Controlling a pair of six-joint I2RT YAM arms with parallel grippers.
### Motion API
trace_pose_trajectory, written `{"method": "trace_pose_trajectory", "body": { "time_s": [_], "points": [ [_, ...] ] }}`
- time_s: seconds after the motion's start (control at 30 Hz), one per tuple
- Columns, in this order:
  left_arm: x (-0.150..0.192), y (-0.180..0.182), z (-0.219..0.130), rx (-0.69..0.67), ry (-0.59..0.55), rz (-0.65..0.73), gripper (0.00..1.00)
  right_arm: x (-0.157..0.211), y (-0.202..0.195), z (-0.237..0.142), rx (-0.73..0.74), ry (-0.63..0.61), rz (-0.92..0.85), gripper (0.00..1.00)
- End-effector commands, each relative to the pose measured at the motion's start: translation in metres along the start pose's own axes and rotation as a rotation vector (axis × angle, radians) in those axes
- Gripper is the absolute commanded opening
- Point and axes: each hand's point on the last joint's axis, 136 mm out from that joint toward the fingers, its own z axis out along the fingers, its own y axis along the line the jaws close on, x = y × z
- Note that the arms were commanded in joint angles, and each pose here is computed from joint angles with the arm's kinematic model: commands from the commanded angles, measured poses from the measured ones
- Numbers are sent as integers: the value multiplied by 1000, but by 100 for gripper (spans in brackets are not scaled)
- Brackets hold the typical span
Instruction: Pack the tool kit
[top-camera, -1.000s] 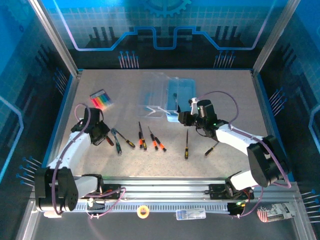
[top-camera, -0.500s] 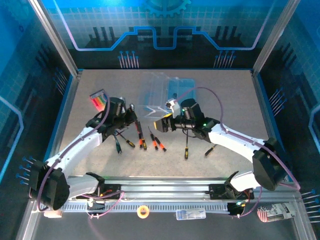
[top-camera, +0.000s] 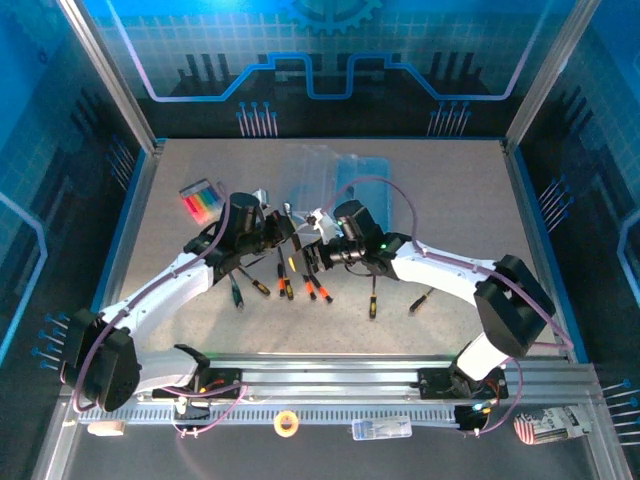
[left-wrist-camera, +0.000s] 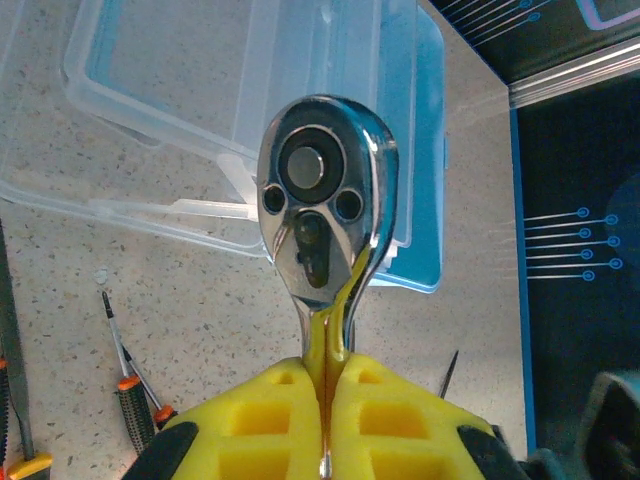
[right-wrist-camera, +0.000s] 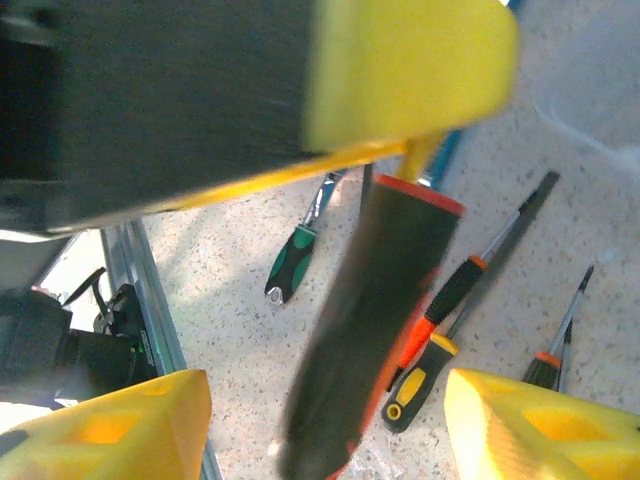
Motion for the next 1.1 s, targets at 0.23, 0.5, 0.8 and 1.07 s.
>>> {"method": "trace_pose_trajectory", "body": {
  "time_s": [0.23, 0.5, 0.8, 1.07],
  "points": [
    [11, -2, -8, 54, 2, 28, 0, -14, 3, 15, -10, -16, 60, 47],
    [13, 2, -6, 49, 6, 36, 0, -14, 0, 22, 3, 7, 68, 34],
    [12, 2, -3, 52, 3, 37, 0, -9, -1, 30, 17, 25, 72, 18],
    [10, 7, -2, 39, -15, 37, 10, -11, 0, 29, 16, 21, 69, 9]
  ]
}}
